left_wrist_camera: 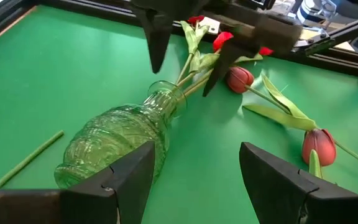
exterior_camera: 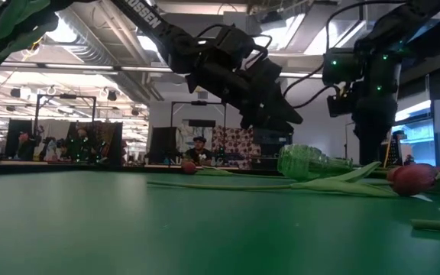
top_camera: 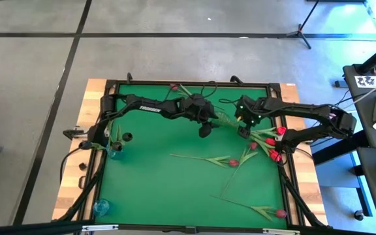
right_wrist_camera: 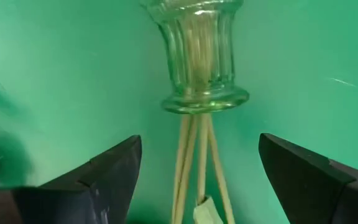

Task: Sort flowers into vase by color
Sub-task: Adjust the green vase on the top right of the table

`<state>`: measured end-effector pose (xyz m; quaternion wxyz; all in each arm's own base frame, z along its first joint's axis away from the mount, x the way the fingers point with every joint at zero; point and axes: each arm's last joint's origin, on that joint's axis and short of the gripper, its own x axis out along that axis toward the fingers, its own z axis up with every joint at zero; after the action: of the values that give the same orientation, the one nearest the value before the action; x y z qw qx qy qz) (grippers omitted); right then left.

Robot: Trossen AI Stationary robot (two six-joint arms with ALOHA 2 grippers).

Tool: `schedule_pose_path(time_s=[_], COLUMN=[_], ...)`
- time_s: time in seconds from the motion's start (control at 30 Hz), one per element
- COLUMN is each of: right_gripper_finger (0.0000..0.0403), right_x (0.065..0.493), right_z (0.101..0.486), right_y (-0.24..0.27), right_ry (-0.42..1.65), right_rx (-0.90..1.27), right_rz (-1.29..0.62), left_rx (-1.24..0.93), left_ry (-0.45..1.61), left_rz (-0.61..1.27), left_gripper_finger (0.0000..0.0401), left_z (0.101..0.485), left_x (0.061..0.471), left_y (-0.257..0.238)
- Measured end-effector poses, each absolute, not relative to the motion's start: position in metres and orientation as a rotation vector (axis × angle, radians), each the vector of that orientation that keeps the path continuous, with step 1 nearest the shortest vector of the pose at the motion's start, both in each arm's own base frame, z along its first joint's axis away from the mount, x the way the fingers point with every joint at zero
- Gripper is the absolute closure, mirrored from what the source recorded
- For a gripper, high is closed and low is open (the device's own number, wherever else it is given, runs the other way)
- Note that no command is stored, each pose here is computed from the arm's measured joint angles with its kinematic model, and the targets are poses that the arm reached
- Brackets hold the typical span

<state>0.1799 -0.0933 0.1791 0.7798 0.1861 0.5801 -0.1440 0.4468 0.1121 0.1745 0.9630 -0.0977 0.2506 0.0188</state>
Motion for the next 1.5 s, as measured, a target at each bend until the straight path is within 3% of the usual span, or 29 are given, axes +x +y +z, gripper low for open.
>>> schedule_pose_path(time_s=[0.1, 0.2, 0.47, 0.67, 1.03, 1.23, 1.37, 1.5], right_gripper_finger=[0.0088, 0.0122, 0.0271, 0.0386, 0.0391, 0.0390, 0.0392, 0.0363], right_x=[0.181, 0.183, 0.190, 0.196, 0.238, 0.261, 0.273, 0.281], right_z=[0.174, 0.167, 0.145, 0.145, 0.161, 0.142, 0.139, 0.140], right_y=[-0.095, -0.097, -0.101, -0.105, -0.107, -0.103, -0.101, -0.097], right_ry=[1.285, 1.327, 1.426, 1.401, 1.106, 1.183, 1.206, 1.183], right_rx=[0.398, 0.402, 0.403, 0.322, 0.029, 0.020, 0.025, -0.012], right_rz=[-0.328, -0.352, -0.343, -0.316, -0.239, -0.209, -0.214, -0.231], left_rx=[-0.203, -0.210, -0.223, -0.247, -0.225, -0.255, -0.125, -0.066], left_ry=[0.507, 0.507, 0.503, 0.614, 0.631, 0.682, 0.700, 0.680], left_rz=[0.041, 0.043, 0.071, 0.109, 0.103, 0.100, 0.163, 0.150], left_gripper_finger=[0.0170, 0.0170, 0.0170, 0.0170, 0.0170, 0.0170, 0.0170, 0.0170], left_z=[0.175, 0.175, 0.196, 0.217, 0.230, 0.214, 0.208, 0.205], left_x=[0.447, 0.447, 0.438, 0.410, 0.358, 0.355, 0.362, 0.369], left_y=[0.112, 0.112, 0.117, 0.136, 0.125, 0.107, 0.094, 0.085])
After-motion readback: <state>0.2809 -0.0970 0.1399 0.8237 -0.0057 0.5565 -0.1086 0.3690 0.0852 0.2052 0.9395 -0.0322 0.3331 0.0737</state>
